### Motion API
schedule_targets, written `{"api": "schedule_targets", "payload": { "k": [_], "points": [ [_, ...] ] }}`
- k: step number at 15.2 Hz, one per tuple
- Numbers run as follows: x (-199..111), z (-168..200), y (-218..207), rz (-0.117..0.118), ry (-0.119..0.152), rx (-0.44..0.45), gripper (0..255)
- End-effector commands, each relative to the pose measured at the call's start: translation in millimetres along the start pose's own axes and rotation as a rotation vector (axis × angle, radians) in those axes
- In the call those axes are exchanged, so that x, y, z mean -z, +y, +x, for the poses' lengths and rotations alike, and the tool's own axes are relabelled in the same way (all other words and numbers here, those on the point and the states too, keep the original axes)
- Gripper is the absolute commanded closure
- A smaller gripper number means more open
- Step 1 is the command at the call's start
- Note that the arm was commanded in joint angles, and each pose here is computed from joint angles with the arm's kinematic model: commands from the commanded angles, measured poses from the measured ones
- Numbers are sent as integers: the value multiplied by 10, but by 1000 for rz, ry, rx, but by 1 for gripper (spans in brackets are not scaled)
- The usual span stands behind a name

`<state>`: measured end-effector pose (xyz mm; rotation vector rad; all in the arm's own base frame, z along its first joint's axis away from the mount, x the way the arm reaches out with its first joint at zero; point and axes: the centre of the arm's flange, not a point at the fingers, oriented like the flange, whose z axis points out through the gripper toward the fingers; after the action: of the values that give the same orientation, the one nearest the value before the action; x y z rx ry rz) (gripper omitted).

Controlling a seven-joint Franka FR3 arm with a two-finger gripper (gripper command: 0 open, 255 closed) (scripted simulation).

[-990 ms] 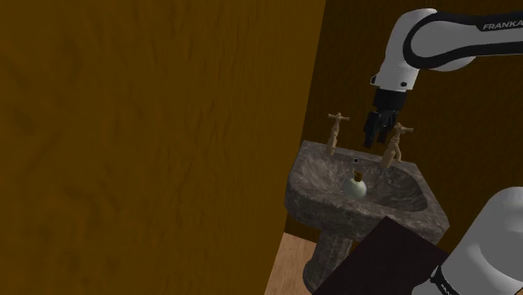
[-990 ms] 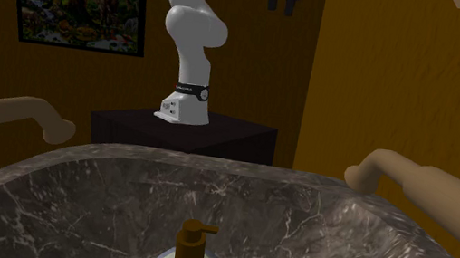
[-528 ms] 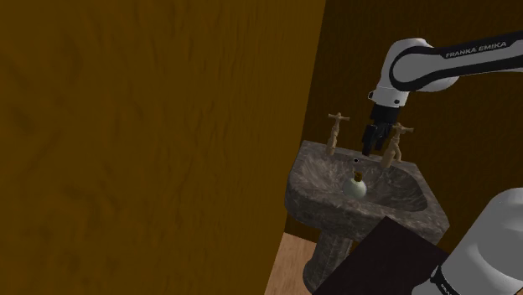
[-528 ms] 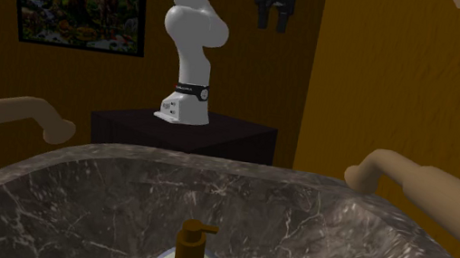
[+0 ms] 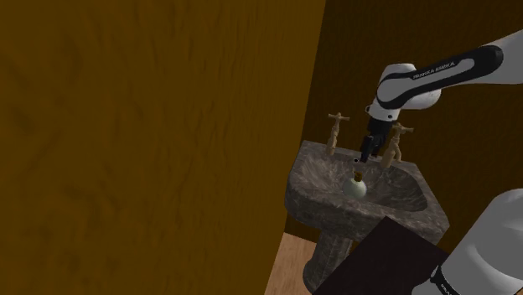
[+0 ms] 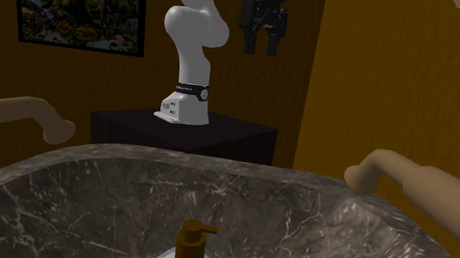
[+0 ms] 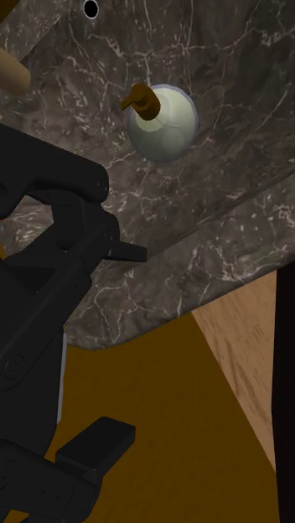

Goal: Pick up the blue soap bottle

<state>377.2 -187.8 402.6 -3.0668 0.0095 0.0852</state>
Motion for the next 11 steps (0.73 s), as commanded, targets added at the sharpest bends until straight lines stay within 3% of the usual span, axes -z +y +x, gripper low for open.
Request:
{"api": "schedule_targets", "payload": {
  "k": [1, 11],
  "points": [
    [-139, 76, 200, -3, 2, 2, 0],
    [-855, 453, 1227, -12, 5, 7, 0]
  ]
}}
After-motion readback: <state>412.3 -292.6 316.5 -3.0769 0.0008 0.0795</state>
